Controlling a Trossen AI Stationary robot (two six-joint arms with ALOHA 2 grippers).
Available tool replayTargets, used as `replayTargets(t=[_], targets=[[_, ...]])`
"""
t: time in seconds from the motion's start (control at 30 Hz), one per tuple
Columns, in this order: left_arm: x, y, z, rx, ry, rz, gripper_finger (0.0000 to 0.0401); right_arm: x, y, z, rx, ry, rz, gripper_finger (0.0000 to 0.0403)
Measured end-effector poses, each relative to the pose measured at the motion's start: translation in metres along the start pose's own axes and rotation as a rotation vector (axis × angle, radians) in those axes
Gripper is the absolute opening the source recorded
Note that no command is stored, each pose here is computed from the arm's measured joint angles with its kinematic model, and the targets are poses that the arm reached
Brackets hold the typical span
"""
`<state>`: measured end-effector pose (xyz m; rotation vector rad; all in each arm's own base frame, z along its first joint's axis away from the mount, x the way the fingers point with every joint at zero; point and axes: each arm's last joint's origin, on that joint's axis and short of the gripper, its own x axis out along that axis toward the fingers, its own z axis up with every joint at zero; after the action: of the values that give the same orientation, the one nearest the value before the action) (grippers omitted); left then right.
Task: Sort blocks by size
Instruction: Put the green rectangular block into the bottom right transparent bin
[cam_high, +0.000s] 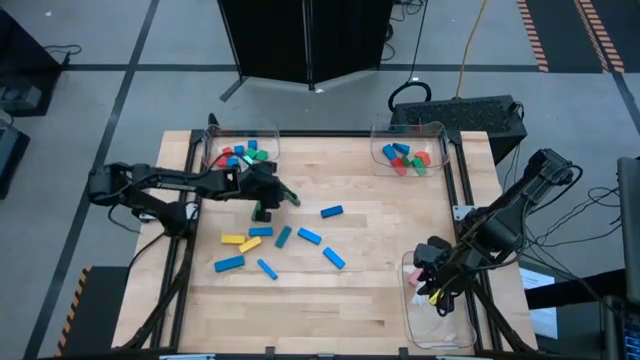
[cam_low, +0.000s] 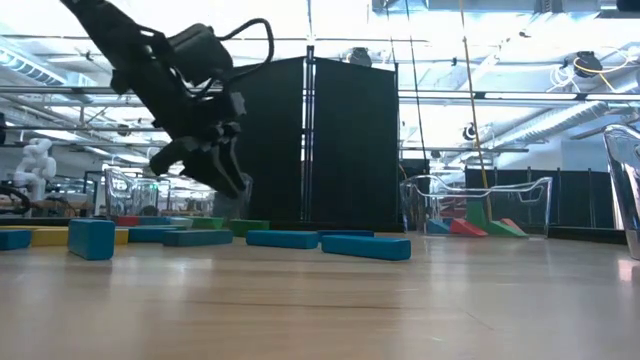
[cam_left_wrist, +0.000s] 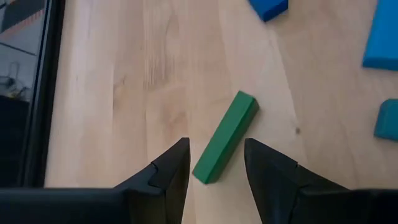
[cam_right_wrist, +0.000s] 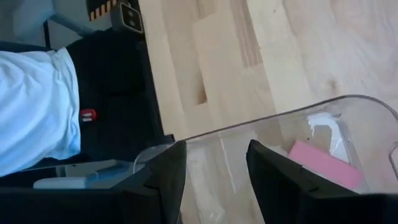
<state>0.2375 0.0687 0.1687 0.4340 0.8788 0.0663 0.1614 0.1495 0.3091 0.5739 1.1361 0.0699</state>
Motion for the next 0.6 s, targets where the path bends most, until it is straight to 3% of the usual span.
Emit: replayTargets(t=[0.43, 0.6], targets=[[0.026, 0.013, -0.024, -0.024, 0.074, -0.063, 0.0155, 0.0, -0.005, -0.002, -0.003, 0.026, -0.049, 0.0162], [0.041, 0.018, -0.021, -0.007, 0.085, -0.067, 0.0155, 0.0, -0.005, -0.002, -0.003, 0.025, -0.051, 0.0162]])
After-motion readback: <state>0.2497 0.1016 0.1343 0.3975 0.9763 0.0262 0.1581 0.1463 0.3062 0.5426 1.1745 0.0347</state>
